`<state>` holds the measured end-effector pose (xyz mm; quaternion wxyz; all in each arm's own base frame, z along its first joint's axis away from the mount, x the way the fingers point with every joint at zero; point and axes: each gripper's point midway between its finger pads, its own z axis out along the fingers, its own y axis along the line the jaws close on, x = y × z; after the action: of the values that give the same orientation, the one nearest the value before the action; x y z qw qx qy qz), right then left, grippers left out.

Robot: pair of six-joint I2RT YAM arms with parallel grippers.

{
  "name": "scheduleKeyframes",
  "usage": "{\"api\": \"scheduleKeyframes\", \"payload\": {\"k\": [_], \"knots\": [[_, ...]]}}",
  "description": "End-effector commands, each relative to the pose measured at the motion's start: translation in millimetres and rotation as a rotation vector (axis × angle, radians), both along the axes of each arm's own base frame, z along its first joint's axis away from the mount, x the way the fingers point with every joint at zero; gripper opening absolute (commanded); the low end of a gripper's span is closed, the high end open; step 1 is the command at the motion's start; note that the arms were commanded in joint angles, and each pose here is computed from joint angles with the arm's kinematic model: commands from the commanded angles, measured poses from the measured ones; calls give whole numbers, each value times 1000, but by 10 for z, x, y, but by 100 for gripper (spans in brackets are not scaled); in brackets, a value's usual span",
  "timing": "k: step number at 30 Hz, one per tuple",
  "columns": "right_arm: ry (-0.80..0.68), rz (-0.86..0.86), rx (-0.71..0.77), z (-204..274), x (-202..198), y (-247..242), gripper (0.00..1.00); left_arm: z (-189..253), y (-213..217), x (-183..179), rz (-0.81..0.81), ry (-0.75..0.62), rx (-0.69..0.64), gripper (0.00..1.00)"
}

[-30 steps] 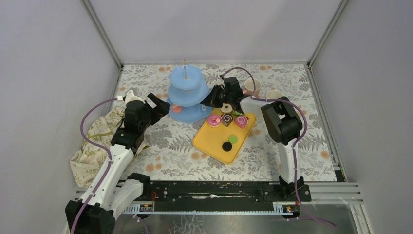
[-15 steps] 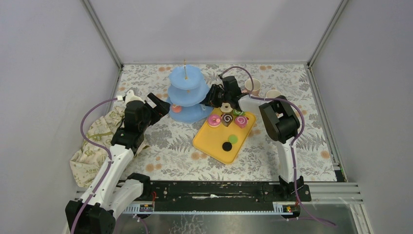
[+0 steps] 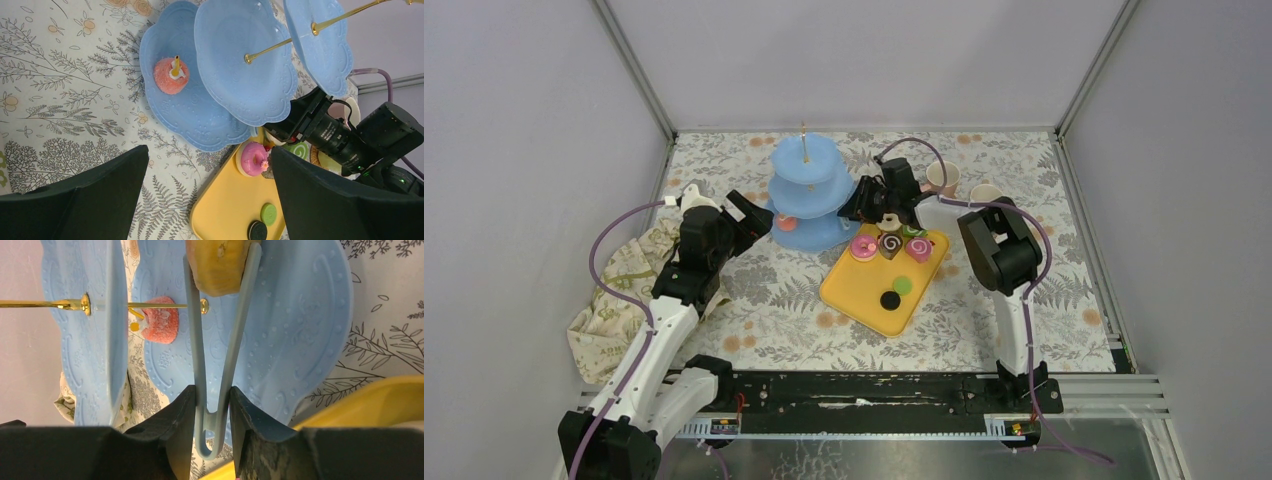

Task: Serve the afternoon tea
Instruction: Place the desert on the desert table.

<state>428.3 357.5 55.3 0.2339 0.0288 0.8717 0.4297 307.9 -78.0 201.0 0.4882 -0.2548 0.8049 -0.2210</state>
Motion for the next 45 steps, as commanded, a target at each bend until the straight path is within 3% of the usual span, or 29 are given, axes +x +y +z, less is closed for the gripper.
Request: {"api": "scheduleKeyframes", "payload": {"k": [1,26,45], "knots": [[-95,-4,29,426,41,-26,36,197,-40,83,-15,-77,-3,100],[-102,-37,-4,493,-192,-232,33,241,-69,69,-24,-88,-24,100],[-96,-86,-83,435,-234,-406,0,279,-73,68,-27,-97,-25,100]]}}
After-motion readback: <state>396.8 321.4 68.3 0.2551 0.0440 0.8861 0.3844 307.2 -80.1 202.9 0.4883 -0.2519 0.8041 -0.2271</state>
